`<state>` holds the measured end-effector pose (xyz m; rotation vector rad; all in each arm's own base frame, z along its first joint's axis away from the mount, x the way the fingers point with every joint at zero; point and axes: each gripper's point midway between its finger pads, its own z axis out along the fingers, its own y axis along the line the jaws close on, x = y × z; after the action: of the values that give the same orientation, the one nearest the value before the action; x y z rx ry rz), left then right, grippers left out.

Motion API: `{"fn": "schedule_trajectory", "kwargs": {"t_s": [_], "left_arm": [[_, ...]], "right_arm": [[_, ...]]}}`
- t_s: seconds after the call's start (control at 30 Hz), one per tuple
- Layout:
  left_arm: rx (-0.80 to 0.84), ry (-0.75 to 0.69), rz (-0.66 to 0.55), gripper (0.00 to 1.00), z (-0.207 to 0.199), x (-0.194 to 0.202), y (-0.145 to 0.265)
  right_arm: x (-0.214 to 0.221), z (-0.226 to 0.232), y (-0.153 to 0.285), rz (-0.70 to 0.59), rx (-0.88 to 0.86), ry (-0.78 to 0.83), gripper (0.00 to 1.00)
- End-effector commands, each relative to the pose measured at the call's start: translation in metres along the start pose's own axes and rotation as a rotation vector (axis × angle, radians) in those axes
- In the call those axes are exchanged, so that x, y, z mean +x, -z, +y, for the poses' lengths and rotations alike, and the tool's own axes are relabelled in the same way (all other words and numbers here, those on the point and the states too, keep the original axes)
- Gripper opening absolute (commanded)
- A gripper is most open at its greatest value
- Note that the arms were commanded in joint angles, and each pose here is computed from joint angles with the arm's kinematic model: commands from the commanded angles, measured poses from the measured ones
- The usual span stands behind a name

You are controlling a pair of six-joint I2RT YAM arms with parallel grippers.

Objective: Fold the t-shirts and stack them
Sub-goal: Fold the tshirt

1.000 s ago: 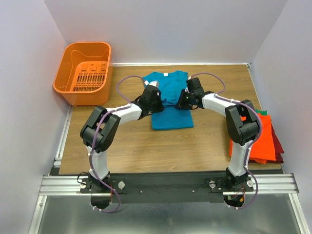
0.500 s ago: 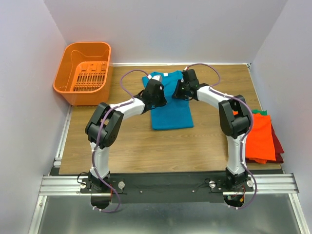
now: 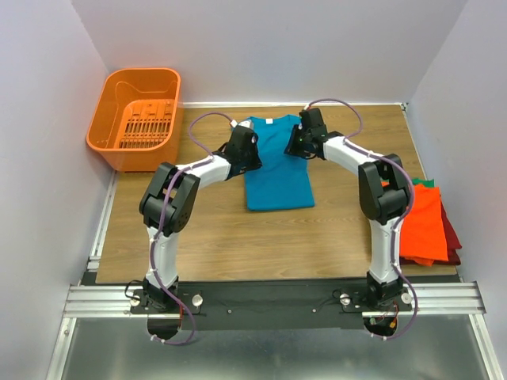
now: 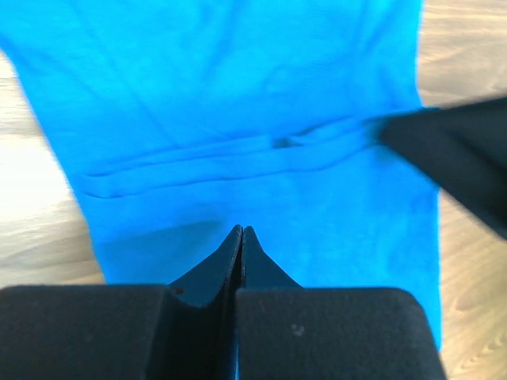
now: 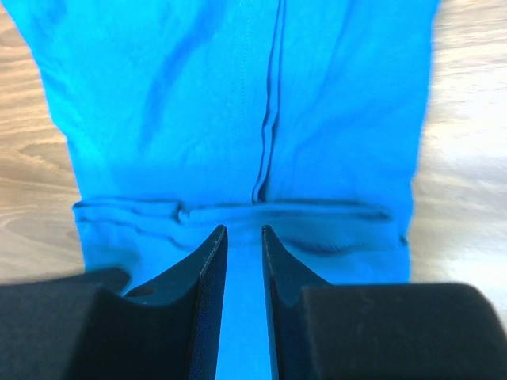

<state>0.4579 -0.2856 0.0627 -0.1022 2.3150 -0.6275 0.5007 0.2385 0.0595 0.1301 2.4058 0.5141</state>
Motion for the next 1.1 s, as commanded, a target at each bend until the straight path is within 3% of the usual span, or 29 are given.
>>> {"fn": "schedule_trajectory", "kwargs": {"t_s": [0.0, 0.43, 0.83, 0.93, 1.07], "left_arm": [[-0.043, 0.012, -0.016, 0.06, 0.017, -0.009, -0.007], [-0.099, 0.068, 0.032, 0.0, 0.057, 0.003, -0.024], [-0.096, 0.068, 0.007, 0.0, 0.064, -0.012, -0.013], [-0.052, 0.034, -0.025, 0.04, 0.05, -0.03, -0.004], [0.01, 0.011, -0.068, 0.22, 0.029, -0.052, 0.014]], "right_arm": [[-0.017, 0.002, 0.034, -0.059, 0.011, -0.001, 0.31], [0.031, -0.078, 0.018, 0.066, 0.143, -0.119, 0.31], [0.052, -0.099, 0.025, 0.109, 0.182, -0.146, 0.3], [0.038, -0.091, 0.04, 0.067, 0.171, -0.157, 0.3], [0.022, -0.074, 0.063, 0.024, 0.117, -0.166, 0.31]]}}
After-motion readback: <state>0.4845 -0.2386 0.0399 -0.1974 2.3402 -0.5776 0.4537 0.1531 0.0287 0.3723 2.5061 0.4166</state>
